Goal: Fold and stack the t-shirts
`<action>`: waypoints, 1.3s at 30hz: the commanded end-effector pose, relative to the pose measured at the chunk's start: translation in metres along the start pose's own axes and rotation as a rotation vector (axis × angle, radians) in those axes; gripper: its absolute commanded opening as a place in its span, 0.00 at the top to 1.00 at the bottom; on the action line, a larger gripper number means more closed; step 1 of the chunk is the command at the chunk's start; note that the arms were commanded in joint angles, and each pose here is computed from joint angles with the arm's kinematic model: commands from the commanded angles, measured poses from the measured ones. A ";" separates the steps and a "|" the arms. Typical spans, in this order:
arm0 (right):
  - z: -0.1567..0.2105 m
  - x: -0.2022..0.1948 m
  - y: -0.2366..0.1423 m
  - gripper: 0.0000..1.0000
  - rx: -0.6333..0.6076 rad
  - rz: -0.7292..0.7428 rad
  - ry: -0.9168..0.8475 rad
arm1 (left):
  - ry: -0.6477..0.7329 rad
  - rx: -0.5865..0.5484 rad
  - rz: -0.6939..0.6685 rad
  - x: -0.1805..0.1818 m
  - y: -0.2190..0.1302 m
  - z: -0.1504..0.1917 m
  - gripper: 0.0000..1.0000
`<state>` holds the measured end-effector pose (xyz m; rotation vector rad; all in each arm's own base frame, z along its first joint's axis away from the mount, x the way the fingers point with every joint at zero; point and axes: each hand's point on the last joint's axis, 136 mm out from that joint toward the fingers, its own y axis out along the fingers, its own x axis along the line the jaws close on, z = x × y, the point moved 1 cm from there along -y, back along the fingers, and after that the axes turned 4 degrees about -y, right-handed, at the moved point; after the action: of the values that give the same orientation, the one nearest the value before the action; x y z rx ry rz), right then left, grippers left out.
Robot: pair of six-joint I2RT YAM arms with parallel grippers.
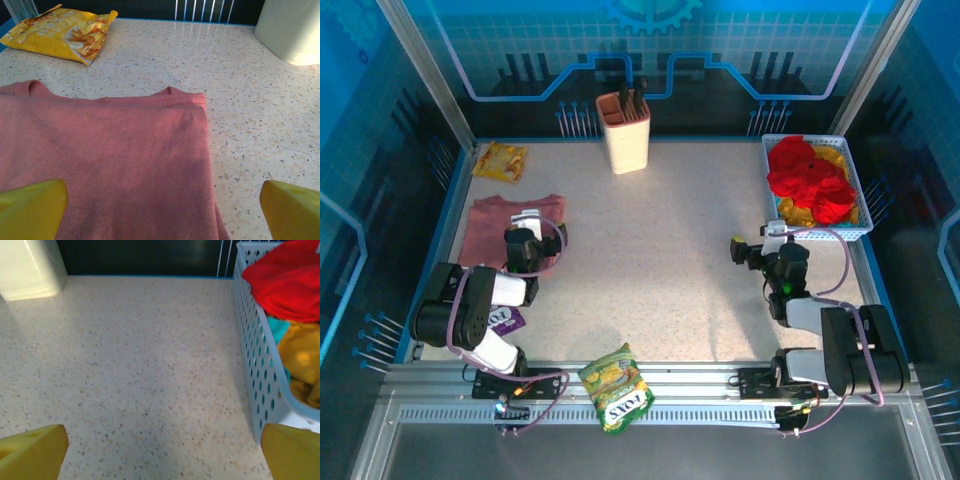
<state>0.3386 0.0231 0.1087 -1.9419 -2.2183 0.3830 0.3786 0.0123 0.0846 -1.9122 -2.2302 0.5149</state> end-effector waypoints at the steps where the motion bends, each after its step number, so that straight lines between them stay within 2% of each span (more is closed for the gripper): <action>1: -0.035 0.000 -0.002 0.00 -0.091 -0.027 -0.023 | -0.027 -0.053 0.002 -0.001 0.001 -0.016 0.01; 6: -0.035 -0.004 -0.015 0.00 -0.043 0.002 -0.042 | -0.027 -0.053 0.001 -0.001 0.001 -0.016 0.01; 10: -0.028 -0.017 -0.033 0.00 0.004 0.094 -0.013 | -0.028 -0.053 0.001 -0.001 0.001 -0.016 0.01; 16: -0.015 -0.028 -0.052 0.00 -0.048 0.177 -0.020 | -0.028 -0.053 0.001 -0.001 0.001 -0.016 0.01; 19: -0.022 -0.021 -0.044 0.00 -0.102 0.123 -0.014 | -0.027 -0.052 0.000 -0.001 0.001 -0.015 0.01; 24: -0.032 -0.008 -0.008 0.00 -0.163 0.014 0.010 | -0.028 -0.052 0.003 -0.001 0.001 -0.016 0.01; 28: -0.020 -0.010 0.015 0.00 -0.111 0.024 -0.022 | -0.027 -0.052 0.001 -0.001 0.001 -0.016 0.01; 31: -0.013 -0.004 0.024 0.00 -0.142 -0.008 -0.044 | -0.027 -0.053 0.002 -0.001 0.001 -0.016 0.01; 33: -0.008 -0.015 0.030 0.00 -0.056 0.053 -0.009 | -0.028 -0.054 0.002 -0.001 0.001 -0.016 0.01; 34: -0.010 -0.019 0.035 0.00 -0.052 0.075 -0.003 | -0.028 -0.054 0.003 -0.001 0.001 -0.016 0.01; 36: -0.008 -0.014 0.045 0.00 0.012 0.054 -0.021 | -0.028 -0.053 0.003 -0.001 0.001 -0.016 0.01; 39: -0.008 -0.005 0.049 0.00 0.027 0.059 -0.073 | -0.028 -0.053 0.003 -0.001 0.001 -0.016 0.01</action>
<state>0.3820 0.0200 0.0977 -1.9841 -2.1867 0.4289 0.3788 0.0123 0.0850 -1.9151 -2.2379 0.5255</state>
